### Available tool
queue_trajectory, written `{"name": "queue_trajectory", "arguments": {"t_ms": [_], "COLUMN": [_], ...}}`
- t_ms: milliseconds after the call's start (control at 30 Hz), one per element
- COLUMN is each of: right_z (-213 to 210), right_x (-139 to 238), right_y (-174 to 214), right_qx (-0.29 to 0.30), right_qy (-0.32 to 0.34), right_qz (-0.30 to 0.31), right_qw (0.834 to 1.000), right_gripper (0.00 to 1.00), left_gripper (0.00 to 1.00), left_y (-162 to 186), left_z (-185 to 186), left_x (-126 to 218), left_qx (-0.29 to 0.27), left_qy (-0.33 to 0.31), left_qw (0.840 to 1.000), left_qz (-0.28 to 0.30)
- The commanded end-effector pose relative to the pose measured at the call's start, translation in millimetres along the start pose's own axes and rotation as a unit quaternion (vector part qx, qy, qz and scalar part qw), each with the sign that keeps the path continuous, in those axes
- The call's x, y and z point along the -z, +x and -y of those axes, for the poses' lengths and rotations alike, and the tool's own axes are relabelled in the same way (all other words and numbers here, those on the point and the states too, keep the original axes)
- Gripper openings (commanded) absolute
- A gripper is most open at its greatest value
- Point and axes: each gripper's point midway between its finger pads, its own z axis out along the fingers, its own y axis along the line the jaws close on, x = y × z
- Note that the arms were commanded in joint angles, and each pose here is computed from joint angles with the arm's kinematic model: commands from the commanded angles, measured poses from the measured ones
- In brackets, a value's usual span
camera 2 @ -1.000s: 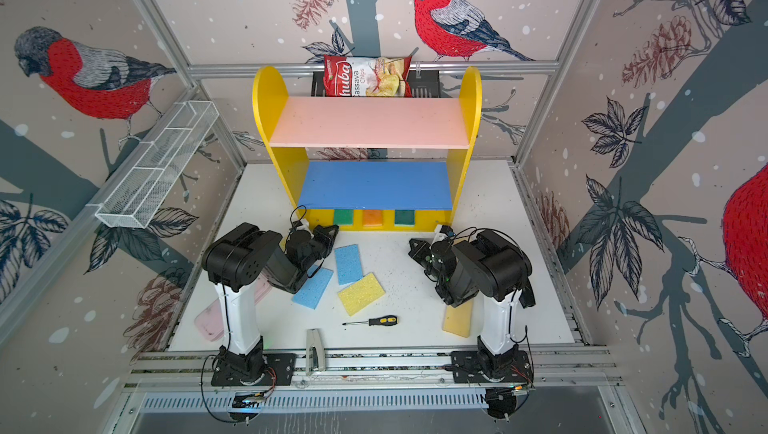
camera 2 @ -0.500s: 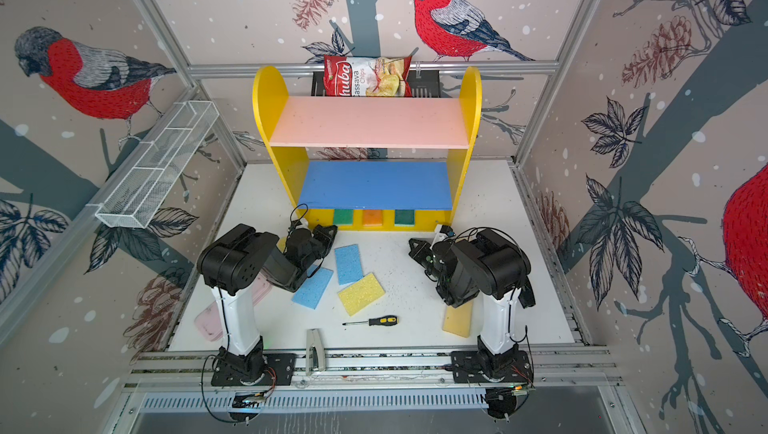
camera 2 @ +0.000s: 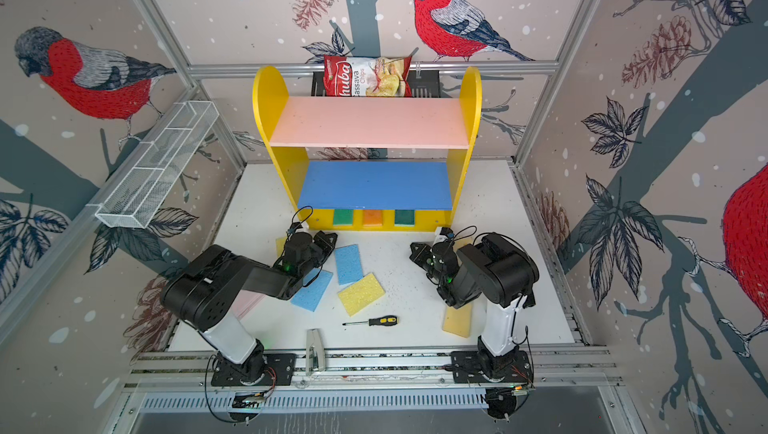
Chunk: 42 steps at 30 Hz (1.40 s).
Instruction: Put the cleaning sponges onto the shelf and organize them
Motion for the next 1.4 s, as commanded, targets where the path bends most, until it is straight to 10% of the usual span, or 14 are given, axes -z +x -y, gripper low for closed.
{"name": "queue_trajectory", "arguments": {"t_ms": [0, 633, 933, 1100, 1367], "right_z": [62, 12, -35, -60, -100], "right_x": [7, -20, 29, 51, 45], "right_y": [57, 74, 37, 24, 48], "right_qx": [0.001, 0.084, 0.264, 0.32, 0.36], "right_qy": [0.129, 0.1, 0.148, 0.151, 0.11], "right_qz": [-0.106, -0.11, -0.025, -0.008, -0.059], "right_qw": [0.986, 0.985, 0.953, 0.935, 0.925], "right_gripper": [0.0, 0.0, 0.07, 0.3, 0.53], "left_gripper": [0.04, 0.11, 0.62, 0.98, 0.98], "left_y": [4, -46, -87, -104, -114], "left_z": [-4, 37, 43, 35, 45], "left_x": [0, 68, 138, 172, 196], "left_qx": [-0.035, -0.134, -0.177, -0.163, -0.171], "left_qy": [-0.023, -0.058, -0.087, -0.109, -0.099], "left_qw": [0.999, 0.985, 0.961, 0.949, 0.941], "left_qz": [-0.007, 0.093, 0.196, 0.249, 0.274]}}
